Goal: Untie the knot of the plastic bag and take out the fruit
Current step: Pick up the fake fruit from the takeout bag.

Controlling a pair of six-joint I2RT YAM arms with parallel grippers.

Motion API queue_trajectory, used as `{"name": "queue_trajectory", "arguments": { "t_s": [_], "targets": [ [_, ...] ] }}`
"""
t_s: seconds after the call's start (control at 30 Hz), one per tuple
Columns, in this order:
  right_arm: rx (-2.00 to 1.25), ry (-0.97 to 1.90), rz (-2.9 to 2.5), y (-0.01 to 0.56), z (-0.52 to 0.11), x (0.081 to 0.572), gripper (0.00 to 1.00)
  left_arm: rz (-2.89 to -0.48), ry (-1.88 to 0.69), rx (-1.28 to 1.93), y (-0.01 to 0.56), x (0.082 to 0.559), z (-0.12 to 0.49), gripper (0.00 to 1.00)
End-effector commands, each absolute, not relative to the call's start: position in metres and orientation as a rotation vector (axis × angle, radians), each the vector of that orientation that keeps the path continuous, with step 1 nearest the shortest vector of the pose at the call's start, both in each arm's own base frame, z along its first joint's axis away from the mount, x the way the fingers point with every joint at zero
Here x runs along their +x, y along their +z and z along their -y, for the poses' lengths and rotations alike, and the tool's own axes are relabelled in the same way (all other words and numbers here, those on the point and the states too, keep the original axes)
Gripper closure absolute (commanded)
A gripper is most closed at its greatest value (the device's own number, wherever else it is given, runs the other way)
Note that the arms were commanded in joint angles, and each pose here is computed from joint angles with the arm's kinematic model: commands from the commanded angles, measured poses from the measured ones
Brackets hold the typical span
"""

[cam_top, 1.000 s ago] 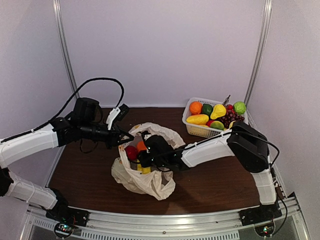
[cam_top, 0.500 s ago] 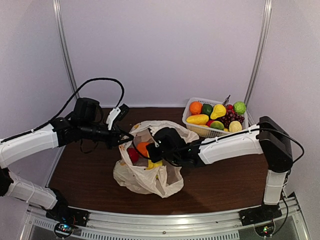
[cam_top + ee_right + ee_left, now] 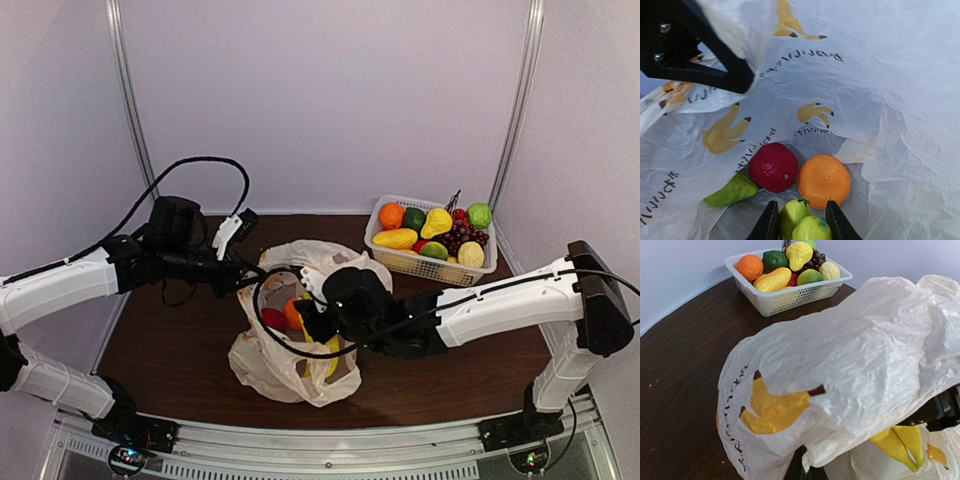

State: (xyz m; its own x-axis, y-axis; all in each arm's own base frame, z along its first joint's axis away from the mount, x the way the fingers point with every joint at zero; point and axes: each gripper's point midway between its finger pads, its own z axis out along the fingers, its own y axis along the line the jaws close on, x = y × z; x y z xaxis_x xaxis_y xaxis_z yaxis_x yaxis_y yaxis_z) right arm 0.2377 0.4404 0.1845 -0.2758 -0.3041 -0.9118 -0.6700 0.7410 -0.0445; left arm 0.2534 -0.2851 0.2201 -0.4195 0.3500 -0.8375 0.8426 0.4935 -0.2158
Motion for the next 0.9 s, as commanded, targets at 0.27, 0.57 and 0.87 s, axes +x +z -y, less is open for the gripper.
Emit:
{"name": "queue_trajectory", "arguments": {
  "t_s": [0.27,0.57,0.87],
  "targets": [
    [-0.926,0.436,-1.725,0.221,-0.470,0.182,0.84,-1.984,-0.822,0.961,0.223,0.259,0.286,1.00],
    [-0.992,0.326,-1.873,0.157,-0.498,0.189,0.86,-1.933,-0.824,0.959,0.235,0.255,0.284,1.00],
    [-1.039,0.373,-1.935,0.125,-0.508,0.180,0.86,-1.917,-0.826,0.954,0.240,0.254,0.283,1.00]
  ]
}}
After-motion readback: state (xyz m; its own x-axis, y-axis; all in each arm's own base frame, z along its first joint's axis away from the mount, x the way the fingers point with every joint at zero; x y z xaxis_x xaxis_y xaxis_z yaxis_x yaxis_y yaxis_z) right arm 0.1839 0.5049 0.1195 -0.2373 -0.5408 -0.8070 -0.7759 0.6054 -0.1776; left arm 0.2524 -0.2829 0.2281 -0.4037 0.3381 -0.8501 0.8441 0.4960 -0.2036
